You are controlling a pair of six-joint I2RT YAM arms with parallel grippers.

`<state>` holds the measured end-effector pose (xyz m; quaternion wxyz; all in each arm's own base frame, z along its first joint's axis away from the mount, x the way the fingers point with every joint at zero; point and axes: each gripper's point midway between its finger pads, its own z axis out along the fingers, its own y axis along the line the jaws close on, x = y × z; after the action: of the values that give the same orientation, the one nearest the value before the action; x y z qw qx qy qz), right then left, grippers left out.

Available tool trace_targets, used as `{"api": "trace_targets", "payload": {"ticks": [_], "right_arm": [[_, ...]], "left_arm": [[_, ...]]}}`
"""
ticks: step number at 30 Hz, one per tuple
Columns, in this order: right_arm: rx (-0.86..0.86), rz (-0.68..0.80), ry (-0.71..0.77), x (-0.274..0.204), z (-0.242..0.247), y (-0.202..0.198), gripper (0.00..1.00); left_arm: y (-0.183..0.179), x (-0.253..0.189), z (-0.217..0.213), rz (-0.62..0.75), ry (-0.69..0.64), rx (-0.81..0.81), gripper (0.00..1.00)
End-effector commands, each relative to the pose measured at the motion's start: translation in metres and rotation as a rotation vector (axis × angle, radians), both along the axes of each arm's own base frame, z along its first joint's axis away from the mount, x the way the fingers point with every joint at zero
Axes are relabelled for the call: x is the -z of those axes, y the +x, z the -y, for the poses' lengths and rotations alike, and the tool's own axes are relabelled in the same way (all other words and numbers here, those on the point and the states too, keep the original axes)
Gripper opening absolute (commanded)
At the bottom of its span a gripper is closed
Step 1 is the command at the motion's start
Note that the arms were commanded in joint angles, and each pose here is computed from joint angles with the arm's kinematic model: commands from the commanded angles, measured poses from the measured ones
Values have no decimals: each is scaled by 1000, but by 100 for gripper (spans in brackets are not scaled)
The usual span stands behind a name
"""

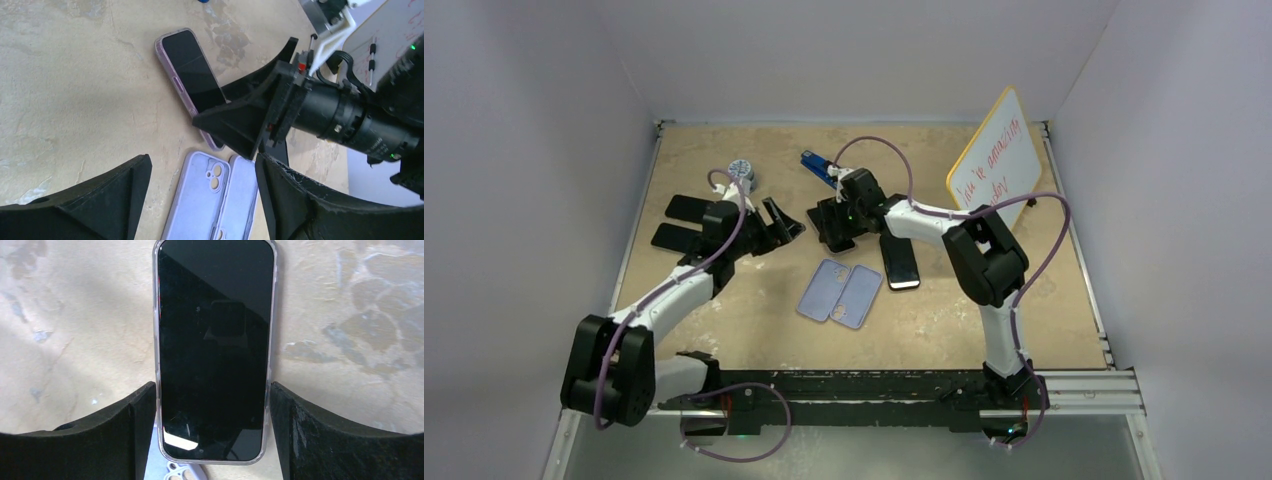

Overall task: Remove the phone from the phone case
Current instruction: Pick up the phone at the center of the board, then adjust the phone.

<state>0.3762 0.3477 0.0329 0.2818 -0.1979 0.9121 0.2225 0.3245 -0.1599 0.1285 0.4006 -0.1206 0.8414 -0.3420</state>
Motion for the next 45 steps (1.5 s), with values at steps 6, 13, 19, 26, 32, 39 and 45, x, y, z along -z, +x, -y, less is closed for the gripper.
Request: {"api": "trace_targets", "payload": {"ticks": [6, 13, 19, 26, 32, 39, 45], "right_arm": [[-104, -47, 251, -37, -40, -22, 25], [-114, -50, 277, -40, -43, -24, 24], [-117, -39, 282, -40, -43, -25, 24], [-108, -12, 291, -43, -44, -19, 24], [-106, 7, 307, -51, -45, -17, 26], [-117, 84, 383, -92, -41, -25, 41], [-143, 226, 470, -136, -21, -43, 70]], "left_arm": [[29, 18, 7, -29, -167, -136, 78], [47, 43, 20, -94, -215, -122, 74], [57, 62, 25, -125, -229, -126, 65], [66, 67, 36, -117, -270, -104, 46], [70, 59, 40, -80, -297, -80, 19], [60, 19, 40, 62, -340, -41, 0], [37, -20, 39, 199, -374, 62, 0]]}}
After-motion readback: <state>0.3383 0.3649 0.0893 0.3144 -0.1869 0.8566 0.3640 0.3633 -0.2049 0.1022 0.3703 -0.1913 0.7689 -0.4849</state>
